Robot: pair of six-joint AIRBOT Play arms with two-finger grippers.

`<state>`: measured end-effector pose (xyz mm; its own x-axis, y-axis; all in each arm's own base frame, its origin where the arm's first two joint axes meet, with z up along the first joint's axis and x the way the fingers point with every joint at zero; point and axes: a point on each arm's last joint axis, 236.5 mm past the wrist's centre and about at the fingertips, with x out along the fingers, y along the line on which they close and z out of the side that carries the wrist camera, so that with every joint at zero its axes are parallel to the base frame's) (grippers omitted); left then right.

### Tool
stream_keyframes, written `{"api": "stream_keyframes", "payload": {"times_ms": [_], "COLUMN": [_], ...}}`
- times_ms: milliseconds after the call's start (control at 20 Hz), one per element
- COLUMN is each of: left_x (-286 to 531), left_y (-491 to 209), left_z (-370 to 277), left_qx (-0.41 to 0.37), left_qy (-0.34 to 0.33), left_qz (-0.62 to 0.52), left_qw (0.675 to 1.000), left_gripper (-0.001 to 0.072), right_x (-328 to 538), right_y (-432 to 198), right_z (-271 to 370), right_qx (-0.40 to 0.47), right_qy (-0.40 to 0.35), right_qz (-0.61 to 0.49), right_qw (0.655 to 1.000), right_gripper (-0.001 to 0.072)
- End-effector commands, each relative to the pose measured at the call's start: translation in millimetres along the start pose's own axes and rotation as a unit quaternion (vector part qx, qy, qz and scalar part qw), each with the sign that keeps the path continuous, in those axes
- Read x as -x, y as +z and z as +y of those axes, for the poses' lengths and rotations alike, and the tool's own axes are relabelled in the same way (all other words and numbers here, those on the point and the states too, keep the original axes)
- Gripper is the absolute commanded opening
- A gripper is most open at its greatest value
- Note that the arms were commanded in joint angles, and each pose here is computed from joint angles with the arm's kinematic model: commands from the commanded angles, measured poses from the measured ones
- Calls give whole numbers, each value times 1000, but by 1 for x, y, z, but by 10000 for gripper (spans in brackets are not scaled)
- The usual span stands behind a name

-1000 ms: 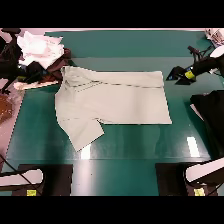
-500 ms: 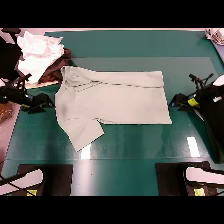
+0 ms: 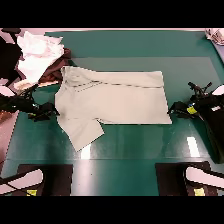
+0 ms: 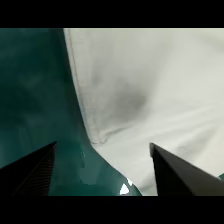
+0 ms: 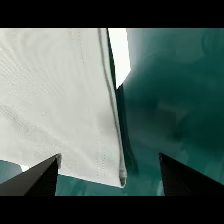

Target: Fold the shirts.

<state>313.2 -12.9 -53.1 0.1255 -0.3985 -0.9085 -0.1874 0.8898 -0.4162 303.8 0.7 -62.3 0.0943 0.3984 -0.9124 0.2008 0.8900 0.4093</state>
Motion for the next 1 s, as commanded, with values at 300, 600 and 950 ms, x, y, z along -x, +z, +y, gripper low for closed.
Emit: {"api": "stream_keyframes", "payload": {"times_ms": [300,600,950], "left_x": [-15,-1,-13], "left_y": [-4,-69,-114], "left_z": [-9,-42,-77], "left_qx": [-1,-30,27], "left_qy": [-34,-93,-182], "left_qz": [19,62,45], "left_qw": [999,993,982], "left_gripper": [708,707,708], "right_x": [-1,-1,0], "right_y": [3,5,7], "right_z": [0,0,7], "right_qx": [2,2,-3], "right_qy": [1,0,16], "right_qz": [-10,-12,-17], "right_qw": [1000,1000,1000], "right_gripper": [687,686,687]}}
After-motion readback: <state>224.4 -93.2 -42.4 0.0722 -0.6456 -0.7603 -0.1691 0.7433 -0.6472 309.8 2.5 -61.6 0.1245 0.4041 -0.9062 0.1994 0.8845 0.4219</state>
